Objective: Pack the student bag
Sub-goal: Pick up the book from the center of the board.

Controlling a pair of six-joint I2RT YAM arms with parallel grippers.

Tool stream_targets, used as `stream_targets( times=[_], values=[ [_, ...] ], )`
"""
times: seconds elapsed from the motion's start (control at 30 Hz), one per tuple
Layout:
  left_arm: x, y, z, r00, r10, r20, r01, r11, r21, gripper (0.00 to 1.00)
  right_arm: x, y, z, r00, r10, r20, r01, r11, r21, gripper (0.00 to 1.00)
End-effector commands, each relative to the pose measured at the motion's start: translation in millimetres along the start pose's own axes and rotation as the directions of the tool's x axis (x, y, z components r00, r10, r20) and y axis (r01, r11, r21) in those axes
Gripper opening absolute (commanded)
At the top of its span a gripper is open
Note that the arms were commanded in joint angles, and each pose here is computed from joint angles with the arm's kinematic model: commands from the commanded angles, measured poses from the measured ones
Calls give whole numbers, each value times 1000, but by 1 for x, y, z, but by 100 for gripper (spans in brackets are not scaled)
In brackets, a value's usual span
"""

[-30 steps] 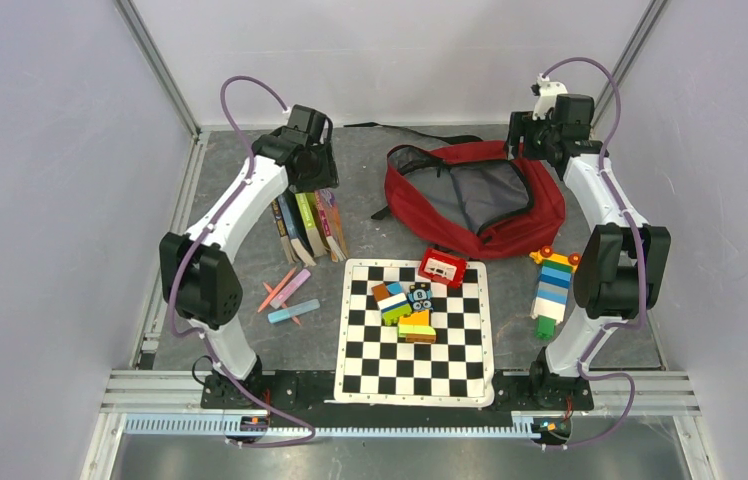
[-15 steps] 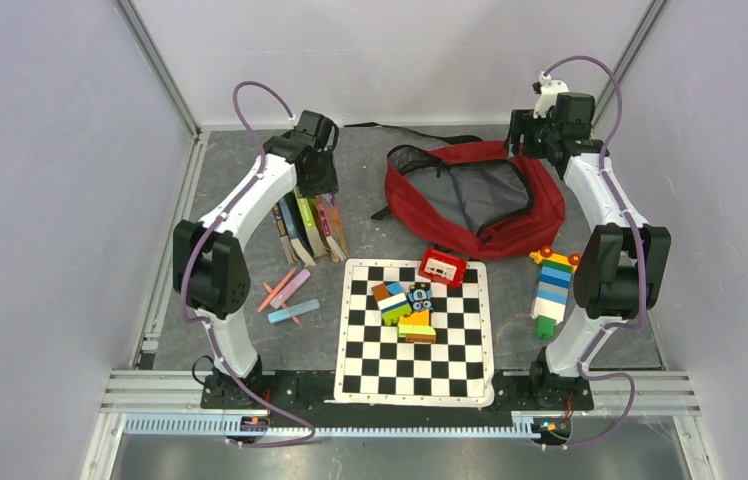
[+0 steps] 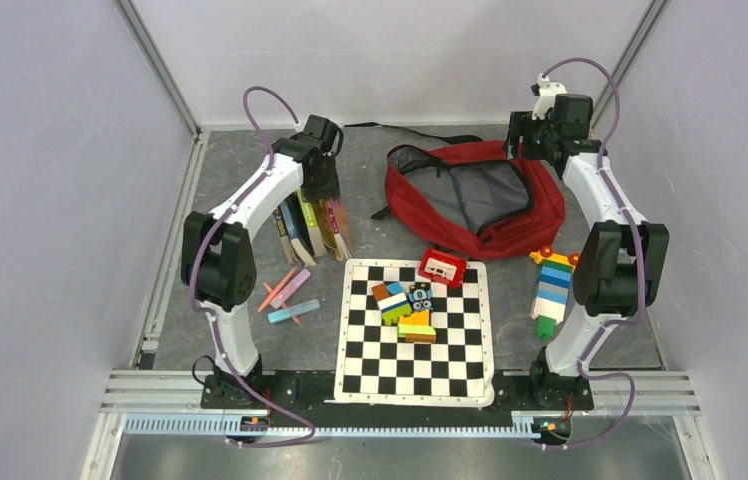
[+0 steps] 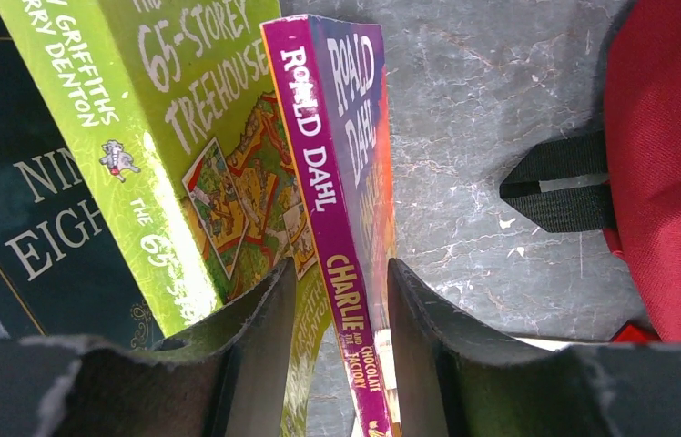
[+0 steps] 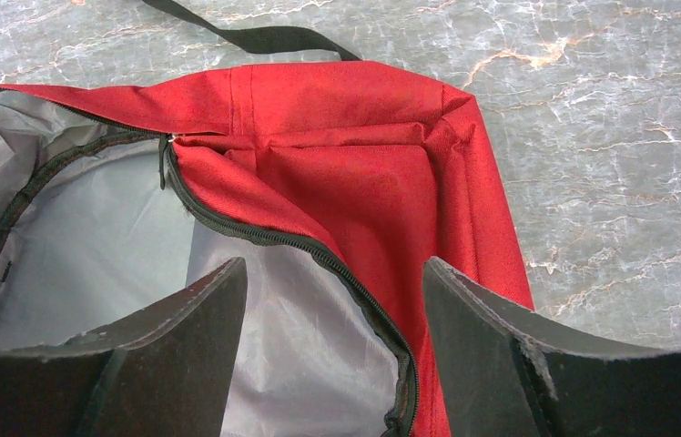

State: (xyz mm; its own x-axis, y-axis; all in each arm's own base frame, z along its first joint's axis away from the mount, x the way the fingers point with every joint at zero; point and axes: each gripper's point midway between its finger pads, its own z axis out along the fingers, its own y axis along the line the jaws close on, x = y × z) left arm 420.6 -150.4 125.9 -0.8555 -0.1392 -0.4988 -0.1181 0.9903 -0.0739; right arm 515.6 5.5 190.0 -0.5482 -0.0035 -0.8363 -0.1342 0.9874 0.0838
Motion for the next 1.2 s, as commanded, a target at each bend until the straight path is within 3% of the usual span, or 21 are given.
stream_targets(
  times=[0.0, 0.23, 0.73, 1.17],
  values=[
    [-9, -5, -4, 999, -24, 26, 24, 1000, 10, 48, -23, 1, -3, 998, -9, 55, 9, 1000, -6, 75],
    [-8, -8, 0, 1000, -24, 20, 23, 999, 23, 46, -24, 1, -3, 998, -8, 58, 9, 1000, -7, 75],
    [-9, -17, 0, 999, -35, 11, 34, 998, 60, 21, -25, 1, -3, 998, -10, 60, 11, 1000, -6, 75],
    [-16, -38, -10, 993, -118, 11, 115, 981, 158, 14, -26, 1, -3, 998, -10, 61, 10, 1000, -6, 74]
  ],
)
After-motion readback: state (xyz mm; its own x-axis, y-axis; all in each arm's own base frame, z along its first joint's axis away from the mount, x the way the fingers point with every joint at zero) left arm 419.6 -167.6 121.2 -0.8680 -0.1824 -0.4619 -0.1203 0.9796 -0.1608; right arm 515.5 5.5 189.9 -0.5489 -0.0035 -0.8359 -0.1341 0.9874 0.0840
